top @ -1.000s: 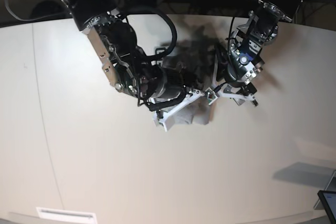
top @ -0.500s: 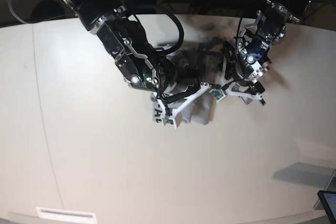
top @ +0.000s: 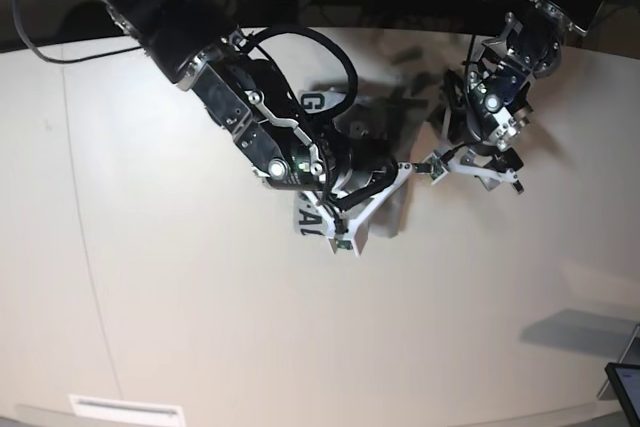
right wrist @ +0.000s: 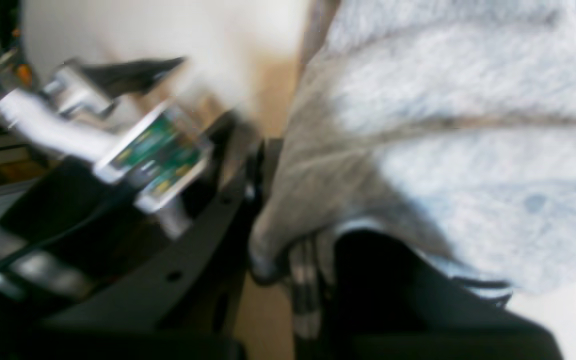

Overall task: Fold the T-shirt properly
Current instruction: 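Press the folded bundle down with both grippers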

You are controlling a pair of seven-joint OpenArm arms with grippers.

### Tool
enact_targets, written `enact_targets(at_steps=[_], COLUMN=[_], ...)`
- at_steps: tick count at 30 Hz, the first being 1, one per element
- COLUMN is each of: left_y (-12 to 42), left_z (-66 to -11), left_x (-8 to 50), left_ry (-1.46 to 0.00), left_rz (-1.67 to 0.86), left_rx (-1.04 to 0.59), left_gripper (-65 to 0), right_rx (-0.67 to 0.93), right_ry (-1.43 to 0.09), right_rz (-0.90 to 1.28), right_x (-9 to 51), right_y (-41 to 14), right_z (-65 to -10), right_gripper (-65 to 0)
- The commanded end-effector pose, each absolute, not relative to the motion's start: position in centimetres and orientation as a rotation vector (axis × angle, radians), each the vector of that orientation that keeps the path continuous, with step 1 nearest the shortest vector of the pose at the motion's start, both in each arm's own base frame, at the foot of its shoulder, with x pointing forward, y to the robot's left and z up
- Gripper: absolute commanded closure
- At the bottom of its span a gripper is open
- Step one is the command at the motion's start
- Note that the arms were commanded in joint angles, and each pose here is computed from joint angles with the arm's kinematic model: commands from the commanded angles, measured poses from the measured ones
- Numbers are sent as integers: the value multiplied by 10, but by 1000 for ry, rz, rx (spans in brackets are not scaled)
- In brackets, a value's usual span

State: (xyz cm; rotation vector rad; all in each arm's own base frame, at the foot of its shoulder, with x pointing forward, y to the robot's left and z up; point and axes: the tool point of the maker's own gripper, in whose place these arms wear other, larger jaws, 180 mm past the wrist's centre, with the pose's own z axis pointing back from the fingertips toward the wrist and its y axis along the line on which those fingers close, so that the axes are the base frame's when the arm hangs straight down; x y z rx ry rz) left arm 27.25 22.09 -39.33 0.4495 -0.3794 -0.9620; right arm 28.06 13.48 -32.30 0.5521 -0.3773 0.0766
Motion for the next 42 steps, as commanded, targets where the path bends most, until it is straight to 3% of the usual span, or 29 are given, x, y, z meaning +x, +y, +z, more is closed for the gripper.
enact_targets(at_steps=[1,7,30,42], left_y=[229,226,223,215], left_z=[-393,-394,-394,-398], left_x=[270,270,270,268], left_ry=[-349,-353,-356,-358], left_rz=[-959,-957,-955,-958], left_rx=[467,460,450,433], left_gripper=[-364,-364,-364,-364], right_rx=[571,410,289,212], right_ry=[-402,-455,-473,-560], right_rz=[115,190,291,391], right_x=[284,288,300,298], right_y=[146,145,147,152], right_z=[-311,-333,-347,-345], right_gripper=[0,0,0,0])
